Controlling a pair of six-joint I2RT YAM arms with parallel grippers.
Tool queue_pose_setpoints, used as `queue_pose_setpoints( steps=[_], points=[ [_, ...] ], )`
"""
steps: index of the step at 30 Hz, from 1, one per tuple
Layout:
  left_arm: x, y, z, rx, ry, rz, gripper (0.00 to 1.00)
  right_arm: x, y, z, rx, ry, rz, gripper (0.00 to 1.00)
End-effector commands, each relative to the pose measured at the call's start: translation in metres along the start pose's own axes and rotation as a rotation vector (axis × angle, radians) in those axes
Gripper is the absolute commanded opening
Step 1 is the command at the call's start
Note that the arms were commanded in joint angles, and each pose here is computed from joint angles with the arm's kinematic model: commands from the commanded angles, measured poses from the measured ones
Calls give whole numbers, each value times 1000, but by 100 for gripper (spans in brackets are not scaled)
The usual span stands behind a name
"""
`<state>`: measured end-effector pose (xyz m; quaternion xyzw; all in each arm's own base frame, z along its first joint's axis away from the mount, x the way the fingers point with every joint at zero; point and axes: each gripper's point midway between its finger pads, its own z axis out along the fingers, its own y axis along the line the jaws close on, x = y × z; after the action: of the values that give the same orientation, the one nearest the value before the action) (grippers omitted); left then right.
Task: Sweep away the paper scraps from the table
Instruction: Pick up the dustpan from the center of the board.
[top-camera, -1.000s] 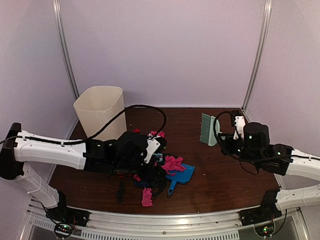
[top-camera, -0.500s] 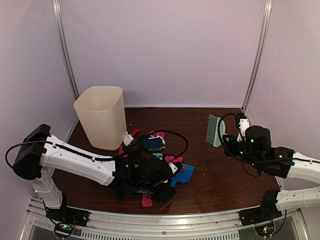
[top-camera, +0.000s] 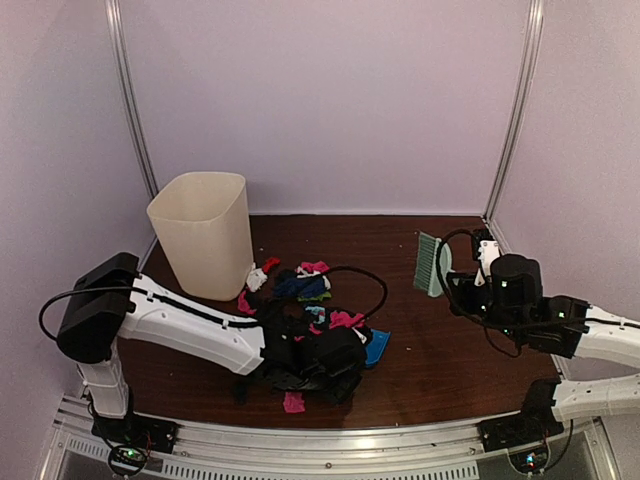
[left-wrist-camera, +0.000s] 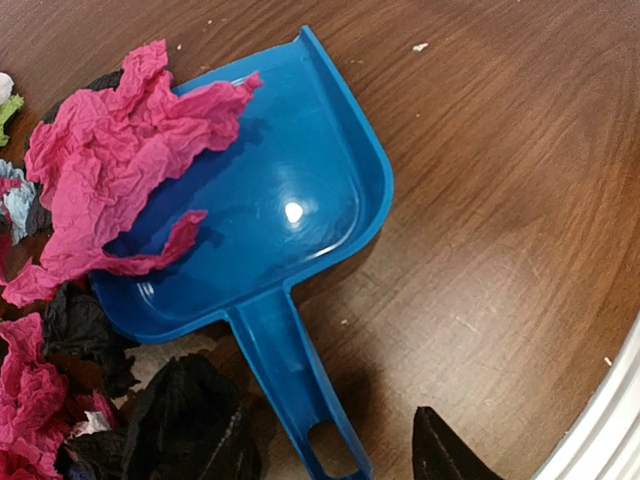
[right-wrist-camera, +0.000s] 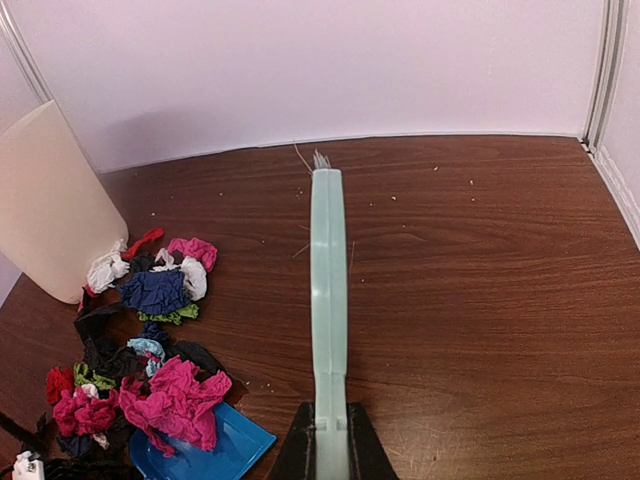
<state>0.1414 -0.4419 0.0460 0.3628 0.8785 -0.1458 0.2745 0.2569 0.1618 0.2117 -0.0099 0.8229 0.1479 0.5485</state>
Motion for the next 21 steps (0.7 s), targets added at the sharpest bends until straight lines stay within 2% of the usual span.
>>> queue_pose_setpoints(
  steps=[1,4,12,16,21],
  points=[
    [-6,3,6,-50,-10,-19,54,-3,-7,-2,24,-21,17,0],
    [-4,2,12,-47,-2,-17,46,-3,-7,-3,25,-25,18,0],
    [-6,-1,26,-67,0,-16,39,-2,-9,-3,30,-24,11,0],
    [-12,2,28,-95,-14,-18,18,-3,-11,-5,37,-27,9,0],
    [-23,4,23,-126,-30,-2,14,-6,-13,-8,39,-35,12,0]
  ],
)
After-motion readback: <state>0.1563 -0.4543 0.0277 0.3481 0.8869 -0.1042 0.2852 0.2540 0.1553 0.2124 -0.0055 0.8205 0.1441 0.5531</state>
